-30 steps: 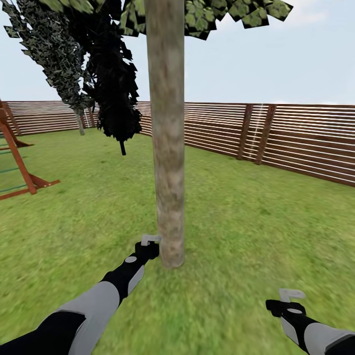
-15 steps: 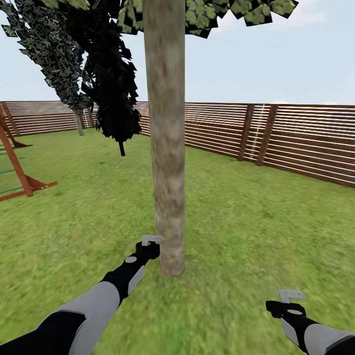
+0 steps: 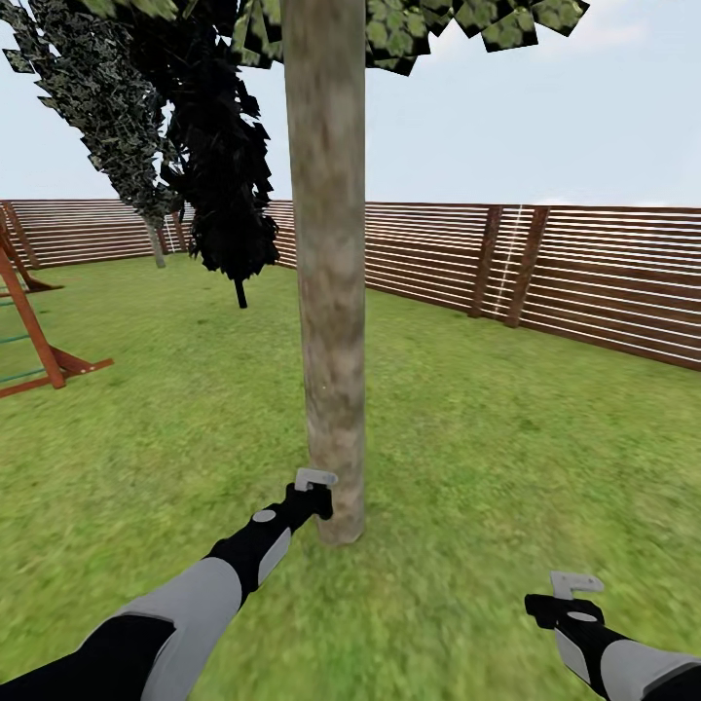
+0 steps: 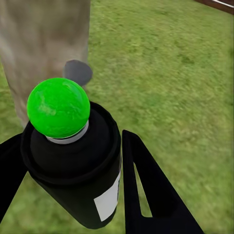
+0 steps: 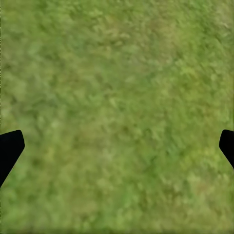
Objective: In the garden, pick up the pesticide atomizer on the floor and spray pesticide onto both trees until each tree trunk is fully covered.
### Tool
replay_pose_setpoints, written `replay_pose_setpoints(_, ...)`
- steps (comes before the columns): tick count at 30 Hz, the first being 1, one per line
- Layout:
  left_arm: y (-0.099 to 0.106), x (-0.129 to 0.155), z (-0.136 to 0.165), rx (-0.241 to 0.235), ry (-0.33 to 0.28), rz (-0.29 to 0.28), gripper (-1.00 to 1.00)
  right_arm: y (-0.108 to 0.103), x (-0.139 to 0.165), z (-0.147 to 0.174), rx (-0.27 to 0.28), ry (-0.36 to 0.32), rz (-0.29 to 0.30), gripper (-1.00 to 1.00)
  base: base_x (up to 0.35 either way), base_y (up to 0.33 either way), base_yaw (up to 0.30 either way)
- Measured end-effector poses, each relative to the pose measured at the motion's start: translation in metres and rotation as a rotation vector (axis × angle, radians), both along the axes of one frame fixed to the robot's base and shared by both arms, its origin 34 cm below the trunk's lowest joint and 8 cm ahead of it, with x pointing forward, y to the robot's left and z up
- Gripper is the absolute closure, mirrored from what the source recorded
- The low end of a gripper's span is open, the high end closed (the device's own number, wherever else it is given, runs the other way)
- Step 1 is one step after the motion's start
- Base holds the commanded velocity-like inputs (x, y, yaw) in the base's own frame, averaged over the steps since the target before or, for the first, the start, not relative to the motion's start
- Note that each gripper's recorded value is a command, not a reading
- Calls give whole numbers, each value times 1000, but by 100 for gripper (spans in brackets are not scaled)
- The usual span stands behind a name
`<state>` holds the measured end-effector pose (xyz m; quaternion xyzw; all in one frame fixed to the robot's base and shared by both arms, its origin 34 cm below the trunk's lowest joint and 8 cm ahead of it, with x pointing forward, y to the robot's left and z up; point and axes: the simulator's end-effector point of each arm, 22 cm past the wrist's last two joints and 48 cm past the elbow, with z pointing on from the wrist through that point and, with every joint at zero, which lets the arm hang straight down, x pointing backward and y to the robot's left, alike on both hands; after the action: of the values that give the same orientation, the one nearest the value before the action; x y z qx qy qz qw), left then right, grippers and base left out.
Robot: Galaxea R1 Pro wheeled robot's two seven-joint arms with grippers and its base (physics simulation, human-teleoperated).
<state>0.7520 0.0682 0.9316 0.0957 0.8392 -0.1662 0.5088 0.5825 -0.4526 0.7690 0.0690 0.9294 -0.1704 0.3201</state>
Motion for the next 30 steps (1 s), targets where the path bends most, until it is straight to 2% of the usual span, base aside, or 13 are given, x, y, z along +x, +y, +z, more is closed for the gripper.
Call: replay_pose_setpoints(30, 5, 3, 1, 4, -3, 22, 100, 0, 0, 0, 0, 0, 0, -100, 16, -9, 0)
